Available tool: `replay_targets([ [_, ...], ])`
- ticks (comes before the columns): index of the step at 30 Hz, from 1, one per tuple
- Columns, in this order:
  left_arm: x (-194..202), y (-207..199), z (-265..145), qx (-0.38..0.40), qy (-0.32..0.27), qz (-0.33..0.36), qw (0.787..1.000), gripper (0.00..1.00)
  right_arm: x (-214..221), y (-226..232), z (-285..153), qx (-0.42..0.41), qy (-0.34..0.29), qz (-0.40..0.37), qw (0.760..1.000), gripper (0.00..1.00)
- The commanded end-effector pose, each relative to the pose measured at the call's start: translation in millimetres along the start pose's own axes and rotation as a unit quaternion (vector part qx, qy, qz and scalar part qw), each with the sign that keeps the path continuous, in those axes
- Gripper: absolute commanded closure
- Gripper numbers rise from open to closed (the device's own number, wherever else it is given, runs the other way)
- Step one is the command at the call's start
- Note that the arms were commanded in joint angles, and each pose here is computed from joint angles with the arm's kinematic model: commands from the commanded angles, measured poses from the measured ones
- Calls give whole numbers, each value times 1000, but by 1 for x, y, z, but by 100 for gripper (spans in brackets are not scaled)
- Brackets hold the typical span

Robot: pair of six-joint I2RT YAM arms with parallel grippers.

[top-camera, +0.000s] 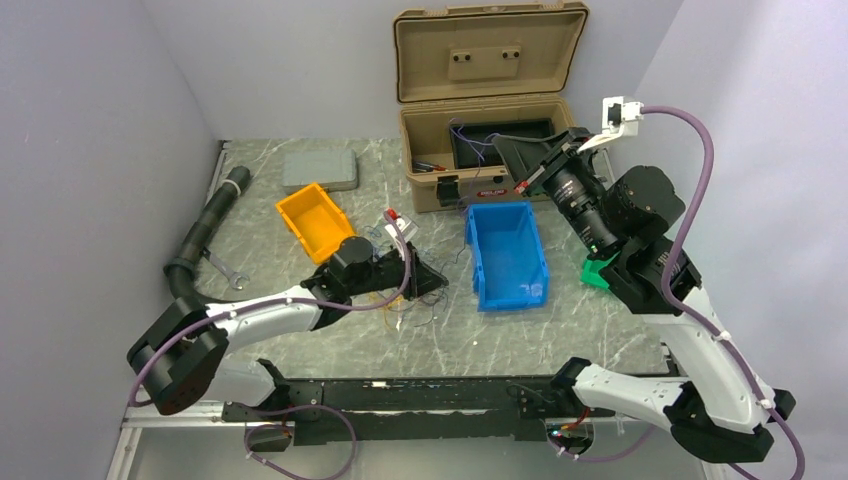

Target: Untangle the cables

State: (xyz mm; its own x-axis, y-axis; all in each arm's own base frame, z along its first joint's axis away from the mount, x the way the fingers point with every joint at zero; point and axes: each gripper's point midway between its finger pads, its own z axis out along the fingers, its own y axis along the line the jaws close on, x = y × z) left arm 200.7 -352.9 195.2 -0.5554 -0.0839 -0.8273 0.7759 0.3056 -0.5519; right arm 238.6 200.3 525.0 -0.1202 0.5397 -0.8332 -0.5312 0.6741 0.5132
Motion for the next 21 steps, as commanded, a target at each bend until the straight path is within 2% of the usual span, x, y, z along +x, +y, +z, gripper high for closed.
replay_targets([
  [1,-4,-3,-1,1,-13,-2,1000,100,-30,-1,-8,15,-52,3,999,100],
  [5,-21,-9,-12,-16,-20,32,999,100,-1,-27,-11,55,-24,-11,998,100],
  [10,-47,-26,-16,-18,-8,55,998,100,65,-69,-14,108,45,-24,993,100],
  [13,-53,-32,-15,-17,-1,43,999,100,106,-111,-25,179,88,-48,979,100],
  [18,-52,-31,0,-7,18,28,999,100,148,-171,-52,291,135,-89,943,98],
  [19,-50,-28,4,-7,23,25,999,100,156,-175,-56,295,150,-95,939,81],
  [20,-50,-28,7,-6,25,23,999,100,161,-178,-59,297,162,-98,936,54],
  [21,-51,-27,10,-6,26,21,999,100,167,-178,-62,294,175,-101,934,36],
])
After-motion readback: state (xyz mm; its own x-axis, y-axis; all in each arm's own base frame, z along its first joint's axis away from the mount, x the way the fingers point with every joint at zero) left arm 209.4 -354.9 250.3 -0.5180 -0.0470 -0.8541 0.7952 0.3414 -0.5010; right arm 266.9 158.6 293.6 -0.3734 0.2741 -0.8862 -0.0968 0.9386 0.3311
